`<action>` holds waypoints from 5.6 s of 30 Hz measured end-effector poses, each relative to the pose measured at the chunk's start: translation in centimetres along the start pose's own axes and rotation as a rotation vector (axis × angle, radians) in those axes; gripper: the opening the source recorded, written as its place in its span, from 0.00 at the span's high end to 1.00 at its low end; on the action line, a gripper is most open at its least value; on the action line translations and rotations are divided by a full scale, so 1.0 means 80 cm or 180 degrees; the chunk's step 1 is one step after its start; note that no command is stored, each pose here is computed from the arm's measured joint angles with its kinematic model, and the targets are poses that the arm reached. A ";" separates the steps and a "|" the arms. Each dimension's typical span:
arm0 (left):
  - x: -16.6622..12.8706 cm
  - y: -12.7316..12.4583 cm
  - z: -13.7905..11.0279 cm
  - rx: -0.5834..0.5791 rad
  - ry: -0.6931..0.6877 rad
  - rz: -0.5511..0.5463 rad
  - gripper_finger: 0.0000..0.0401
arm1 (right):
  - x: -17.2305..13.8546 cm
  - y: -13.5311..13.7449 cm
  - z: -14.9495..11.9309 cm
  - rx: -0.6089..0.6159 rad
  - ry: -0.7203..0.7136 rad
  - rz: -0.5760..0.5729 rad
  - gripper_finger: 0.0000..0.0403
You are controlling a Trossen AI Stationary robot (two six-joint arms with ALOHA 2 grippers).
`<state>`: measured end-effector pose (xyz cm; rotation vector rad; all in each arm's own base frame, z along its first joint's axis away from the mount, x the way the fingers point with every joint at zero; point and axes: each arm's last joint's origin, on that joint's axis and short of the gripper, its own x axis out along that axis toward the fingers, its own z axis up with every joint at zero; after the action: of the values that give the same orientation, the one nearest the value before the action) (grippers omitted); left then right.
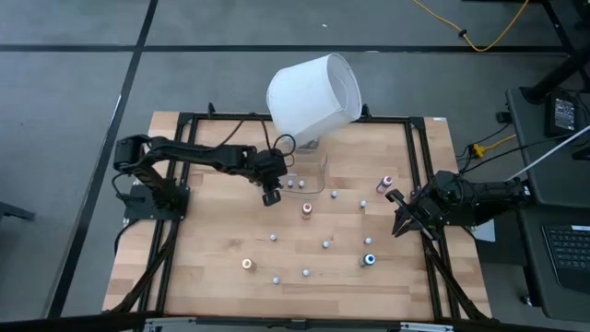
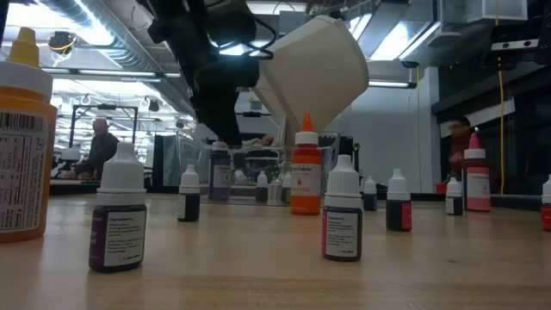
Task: Pick & Place food coloring
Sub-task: Put the bottom small green food coloring bottle into the container, then put the bottom small blue food coloring bottle into the container
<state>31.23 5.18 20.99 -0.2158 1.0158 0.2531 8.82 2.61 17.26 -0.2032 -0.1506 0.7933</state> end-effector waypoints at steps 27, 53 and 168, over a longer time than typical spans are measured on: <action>0.026 0.016 -0.004 0.0074 0.0221 -0.0078 0.87 | 0.000 0.000 0.000 0.0000 0.0000 0.0000 0.89; 0.026 0.016 -0.004 0.0069 0.0221 -0.0086 0.81 | 0.000 0.000 0.000 -0.0001 0.0000 -0.0001 0.89; 0.015 -0.171 -0.047 0.1442 0.0507 -0.0533 0.57 | 0.000 0.000 0.000 0.0000 0.0002 0.0001 0.89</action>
<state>32.98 -8.82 18.87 0.0929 1.1780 -0.1509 8.83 2.61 17.25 -0.2033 -0.1500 0.7935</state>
